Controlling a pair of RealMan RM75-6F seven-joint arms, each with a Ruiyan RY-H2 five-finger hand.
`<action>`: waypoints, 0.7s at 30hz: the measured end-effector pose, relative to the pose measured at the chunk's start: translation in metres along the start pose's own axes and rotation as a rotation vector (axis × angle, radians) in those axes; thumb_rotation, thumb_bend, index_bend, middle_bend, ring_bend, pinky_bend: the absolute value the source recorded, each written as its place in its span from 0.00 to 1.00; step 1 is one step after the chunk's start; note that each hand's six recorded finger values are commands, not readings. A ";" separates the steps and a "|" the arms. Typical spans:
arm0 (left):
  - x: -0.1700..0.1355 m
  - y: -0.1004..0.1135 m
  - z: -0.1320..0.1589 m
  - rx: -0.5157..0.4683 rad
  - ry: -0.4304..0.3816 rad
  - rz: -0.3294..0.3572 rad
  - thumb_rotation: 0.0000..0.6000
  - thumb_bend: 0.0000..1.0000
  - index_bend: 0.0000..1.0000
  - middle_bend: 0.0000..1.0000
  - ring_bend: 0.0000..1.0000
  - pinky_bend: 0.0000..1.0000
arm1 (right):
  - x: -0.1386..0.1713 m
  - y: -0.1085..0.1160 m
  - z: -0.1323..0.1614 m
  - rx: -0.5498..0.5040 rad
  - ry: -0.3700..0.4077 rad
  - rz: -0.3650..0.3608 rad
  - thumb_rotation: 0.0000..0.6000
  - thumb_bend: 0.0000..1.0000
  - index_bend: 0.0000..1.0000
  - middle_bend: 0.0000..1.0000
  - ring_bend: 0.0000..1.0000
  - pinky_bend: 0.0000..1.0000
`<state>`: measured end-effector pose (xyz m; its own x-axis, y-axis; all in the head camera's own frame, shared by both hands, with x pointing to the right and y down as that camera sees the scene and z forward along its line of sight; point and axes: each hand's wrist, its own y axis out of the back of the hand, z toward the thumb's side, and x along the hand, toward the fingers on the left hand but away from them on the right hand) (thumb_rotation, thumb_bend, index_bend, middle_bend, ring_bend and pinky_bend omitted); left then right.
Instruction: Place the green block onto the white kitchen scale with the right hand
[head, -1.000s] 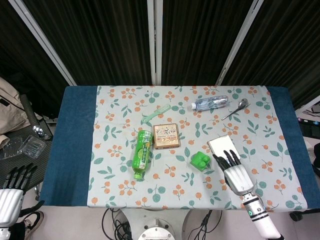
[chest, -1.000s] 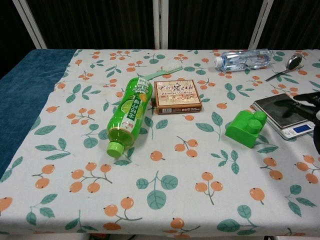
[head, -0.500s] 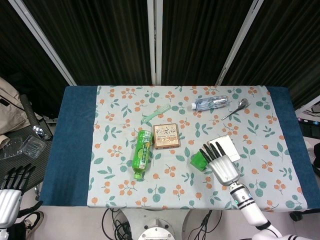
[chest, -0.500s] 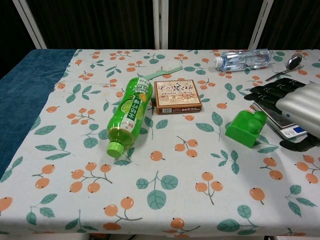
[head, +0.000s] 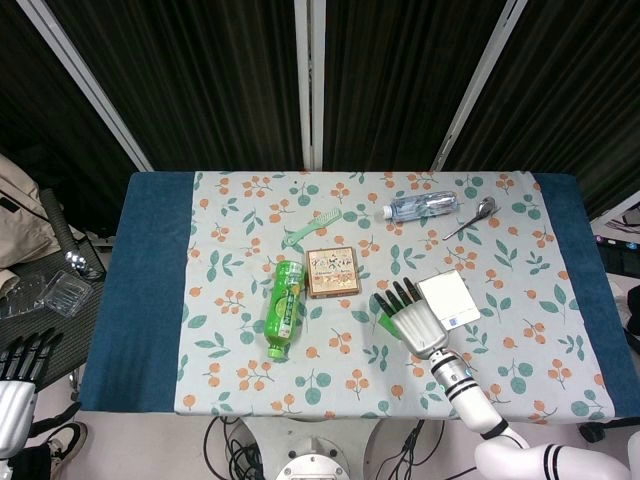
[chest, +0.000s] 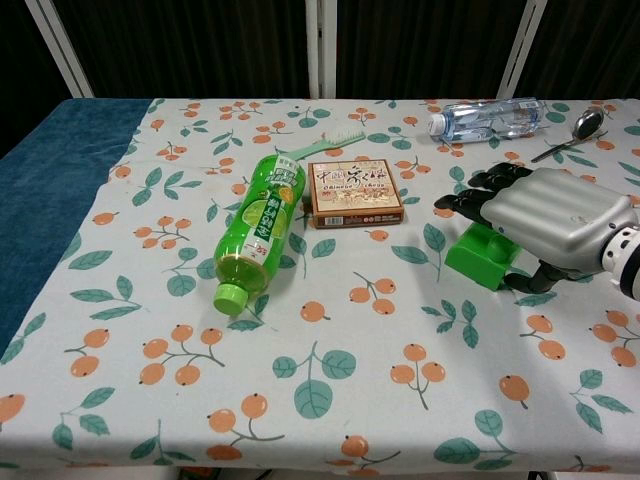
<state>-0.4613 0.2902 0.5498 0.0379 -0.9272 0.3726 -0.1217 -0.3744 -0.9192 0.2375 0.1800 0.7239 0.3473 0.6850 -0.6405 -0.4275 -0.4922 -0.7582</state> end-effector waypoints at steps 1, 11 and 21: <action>0.000 0.001 0.000 0.000 0.000 0.002 1.00 0.06 0.04 0.03 0.00 0.00 | -0.001 -0.001 0.001 0.003 -0.002 0.006 1.00 0.23 0.04 0.23 0.00 0.00; -0.003 -0.001 -0.002 -0.001 0.007 -0.003 1.00 0.06 0.04 0.03 0.00 0.00 | 0.001 0.008 -0.003 -0.015 -0.021 -0.028 1.00 0.28 0.42 0.43 0.08 0.00; 0.000 -0.003 0.001 0.000 -0.003 -0.007 1.00 0.06 0.04 0.03 0.00 0.00 | 0.012 0.029 -0.065 -0.051 -0.161 -0.121 1.00 0.30 0.42 0.43 0.08 0.00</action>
<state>-0.4597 0.2917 0.5521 0.0421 -0.9246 0.3785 -0.1214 -0.3808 -0.9167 0.2840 0.1390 0.6865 0.2535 0.8159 -0.5196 -0.3464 -0.4250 -0.8363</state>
